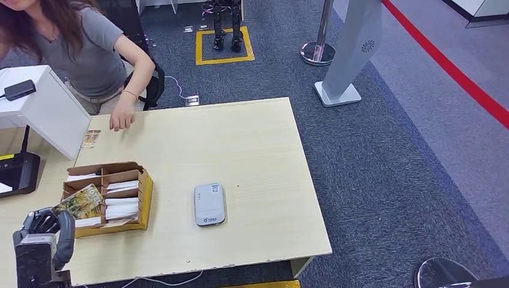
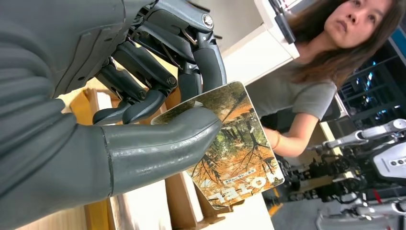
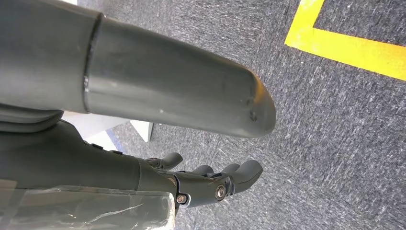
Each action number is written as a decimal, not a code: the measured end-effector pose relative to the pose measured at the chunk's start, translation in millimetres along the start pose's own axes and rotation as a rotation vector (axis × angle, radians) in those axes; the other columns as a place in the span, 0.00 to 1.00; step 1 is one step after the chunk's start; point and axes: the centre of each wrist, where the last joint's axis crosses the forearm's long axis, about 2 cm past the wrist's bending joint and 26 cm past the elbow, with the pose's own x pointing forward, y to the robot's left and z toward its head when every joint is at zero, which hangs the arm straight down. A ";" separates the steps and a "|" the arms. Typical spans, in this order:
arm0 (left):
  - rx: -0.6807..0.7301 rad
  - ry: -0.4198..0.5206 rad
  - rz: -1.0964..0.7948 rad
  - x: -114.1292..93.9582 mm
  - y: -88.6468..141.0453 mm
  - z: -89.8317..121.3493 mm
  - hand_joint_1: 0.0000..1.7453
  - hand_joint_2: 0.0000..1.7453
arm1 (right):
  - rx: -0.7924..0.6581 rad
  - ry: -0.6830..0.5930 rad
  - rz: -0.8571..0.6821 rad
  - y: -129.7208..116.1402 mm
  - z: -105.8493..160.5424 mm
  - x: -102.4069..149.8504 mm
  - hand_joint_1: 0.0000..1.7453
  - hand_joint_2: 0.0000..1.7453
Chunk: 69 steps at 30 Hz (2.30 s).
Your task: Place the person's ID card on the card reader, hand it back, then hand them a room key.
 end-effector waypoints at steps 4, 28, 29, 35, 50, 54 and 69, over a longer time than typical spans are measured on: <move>-0.003 -0.006 -0.099 1.4 -5.5 -1.3 1.00 1.00 | 0.000 -0.001 0.000 0.0 0.0 0.0 0.00 0.00; -0.155 -0.158 -0.707 10.8 -89.5 -10.0 1.00 1.00 | 0.002 -0.016 0.012 -2.5 -0.3 3.9 0.00 0.00; -0.157 -0.168 -0.726 11.5 -92.3 -10.0 1.00 1.00 | 0.002 -0.017 0.014 -2.5 -0.3 4.1 0.00 0.00; -0.174 -0.237 -0.864 16.3 -108.7 -8.9 1.00 1.00 | 0.003 -0.024 0.019 -2.9 -0.3 5.0 0.00 0.00; -0.196 -0.334 -1.167 15.6 -138.2 -10.4 1.00 1.00 | 0.007 -0.028 0.042 -3.9 -0.4 7.7 0.00 0.00; -0.199 -0.310 -1.224 8.4 -146.9 -16.0 1.00 1.00 | 0.004 -0.033 0.054 -5.6 -0.6 10.6 0.00 0.00; -0.357 -0.381 -1.404 -28.9 -155.2 -24.1 1.00 1.00 | 0.009 -0.048 0.099 -10.8 -0.9 20.2 0.00 0.00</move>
